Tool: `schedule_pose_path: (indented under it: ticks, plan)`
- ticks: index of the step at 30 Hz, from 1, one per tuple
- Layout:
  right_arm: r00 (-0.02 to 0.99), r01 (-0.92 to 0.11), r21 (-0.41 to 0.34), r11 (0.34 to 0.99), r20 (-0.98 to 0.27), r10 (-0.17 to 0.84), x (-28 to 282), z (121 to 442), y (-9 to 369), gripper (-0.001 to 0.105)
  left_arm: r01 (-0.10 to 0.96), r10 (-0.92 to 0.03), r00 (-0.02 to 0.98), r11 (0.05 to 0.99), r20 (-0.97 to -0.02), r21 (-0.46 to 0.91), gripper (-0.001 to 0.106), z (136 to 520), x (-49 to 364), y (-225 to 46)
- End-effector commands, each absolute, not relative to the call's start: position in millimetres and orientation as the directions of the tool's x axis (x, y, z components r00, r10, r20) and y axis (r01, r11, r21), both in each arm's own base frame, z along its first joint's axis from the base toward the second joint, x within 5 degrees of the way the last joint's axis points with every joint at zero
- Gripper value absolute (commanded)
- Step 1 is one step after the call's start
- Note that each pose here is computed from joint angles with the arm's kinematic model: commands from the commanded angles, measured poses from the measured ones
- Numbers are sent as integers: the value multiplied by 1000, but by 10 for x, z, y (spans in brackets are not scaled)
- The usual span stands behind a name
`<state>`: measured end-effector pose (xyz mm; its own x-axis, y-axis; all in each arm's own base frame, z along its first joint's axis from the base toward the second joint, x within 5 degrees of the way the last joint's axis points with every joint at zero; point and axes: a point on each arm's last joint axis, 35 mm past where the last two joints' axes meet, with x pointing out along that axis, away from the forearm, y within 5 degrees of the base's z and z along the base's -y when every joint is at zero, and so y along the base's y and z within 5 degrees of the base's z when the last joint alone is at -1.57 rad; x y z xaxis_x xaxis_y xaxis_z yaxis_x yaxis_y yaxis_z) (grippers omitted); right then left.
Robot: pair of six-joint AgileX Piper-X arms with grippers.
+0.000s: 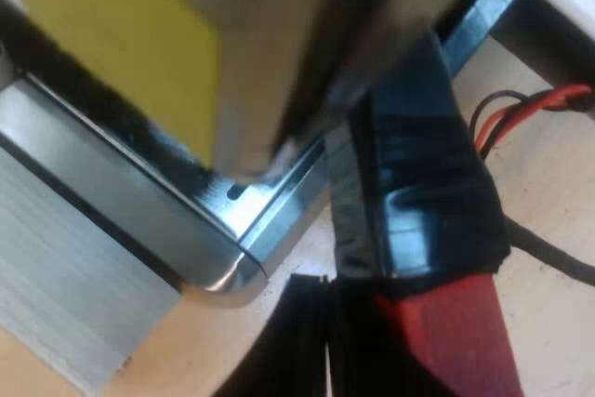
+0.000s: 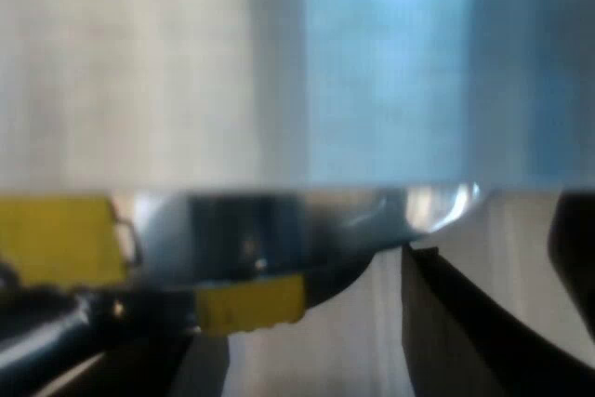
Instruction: Put the handle in the coffee machine
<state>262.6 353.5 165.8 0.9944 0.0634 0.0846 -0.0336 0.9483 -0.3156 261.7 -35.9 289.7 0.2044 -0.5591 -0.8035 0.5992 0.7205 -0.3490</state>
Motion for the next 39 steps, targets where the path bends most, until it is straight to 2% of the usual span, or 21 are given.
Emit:
schedule_pose_path:
  ticks: [1,5,6,9,14,17,25,29,33,39]
  plan:
    - [985,-31,-242,970,155,71,2635,1948,3567,48,610,-633,165,668,-756,-426,0,2950,2506,-432]
    - [991,-40,-295,955,113,77,2611,1952,3572,48,601,-633,157,670,-758,-435,0,2893,2435,-426]
    - [993,-61,-337,940,72,90,2593,1965,3584,48,587,-633,154,676,-759,-444,0,2861,2420,-424]
    - [991,-112,-368,923,21,129,2573,2002,3589,48,558,-632,145,688,-761,-465,0,2802,2384,-426]
    - [984,-176,-346,922,-78,159,2547,2014,3563,48,567,-634,175,691,-754,-449,0,2853,2348,-423]
    - [977,-206,-366,907,-129,170,2509,2021,3552,48,569,-637,195,693,-746,-443,0,2900,2326,-421]
    - [963,-238,-416,877,-218,158,2449,2126,3458,48,582,-647,167,674,-744,-456,0,2890,2279,-490]
    - [946,-273,-472,838,-289,146,2408,2126,3396,48,579,-648,164,674,-744,-459,0,2889,2276,-495]
    - [905,-375,-481,792,-375,201,2358,2115,3359,48,566,-646,162,680,-746,-466,0,2888,2273,-494]
    - [878,-414,-522,746,-445,176,2303,2087,3278,48,560,-646,165,683,-745,-469,0,2889,2276,-494]
